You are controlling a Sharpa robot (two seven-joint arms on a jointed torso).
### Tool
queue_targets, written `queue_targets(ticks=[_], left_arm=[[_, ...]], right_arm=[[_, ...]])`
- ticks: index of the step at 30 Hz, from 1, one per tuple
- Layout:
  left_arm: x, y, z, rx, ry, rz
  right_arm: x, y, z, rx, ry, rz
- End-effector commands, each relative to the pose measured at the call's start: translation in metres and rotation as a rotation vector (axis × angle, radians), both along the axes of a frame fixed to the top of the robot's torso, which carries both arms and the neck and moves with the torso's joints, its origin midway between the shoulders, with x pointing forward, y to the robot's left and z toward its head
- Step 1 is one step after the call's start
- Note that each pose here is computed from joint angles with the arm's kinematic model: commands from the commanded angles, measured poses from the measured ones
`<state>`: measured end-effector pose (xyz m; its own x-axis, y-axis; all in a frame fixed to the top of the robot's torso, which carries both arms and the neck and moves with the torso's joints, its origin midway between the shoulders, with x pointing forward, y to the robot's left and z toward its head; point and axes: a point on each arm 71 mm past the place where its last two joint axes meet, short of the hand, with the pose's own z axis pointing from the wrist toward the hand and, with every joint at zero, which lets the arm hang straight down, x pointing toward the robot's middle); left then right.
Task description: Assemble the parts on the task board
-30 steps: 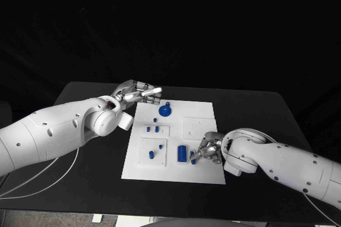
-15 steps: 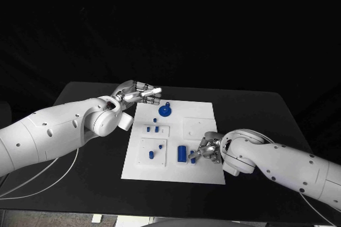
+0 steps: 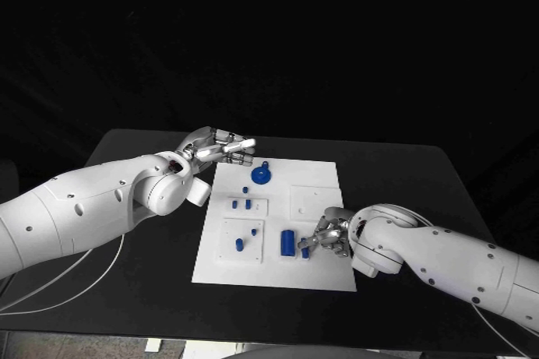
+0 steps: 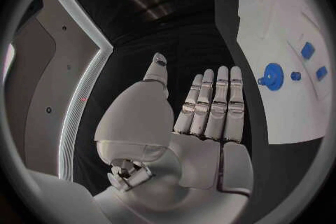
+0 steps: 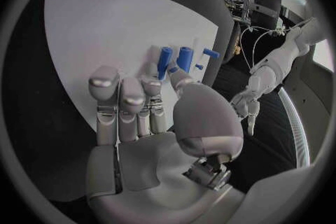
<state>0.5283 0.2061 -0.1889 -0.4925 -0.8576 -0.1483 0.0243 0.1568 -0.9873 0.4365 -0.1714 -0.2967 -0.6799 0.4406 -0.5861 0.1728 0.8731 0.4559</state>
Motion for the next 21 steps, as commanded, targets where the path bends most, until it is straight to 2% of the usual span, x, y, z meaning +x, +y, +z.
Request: queue_targets(ticks=[1, 12, 21], left_arm=[[-0.0002, -0.0017, 0.0007, -0.001, -0.003, -0.006], [0.0001, -0.0008, 0.0005, 0.001, -0.001, -0.004], [0.0001, -0.0004, 0.0004, 0.001, -0.001, -0.004]], right_arm=[[-0.0008, -0.0018, -0.0028, -0.015, 0.007, 0.012], [-0.0022, -0.0024, 0.0012, 0.066, -0.007, 0.004], [-0.0052, -0.0083, 0.0024, 0.07, 0.008, 0.021]])
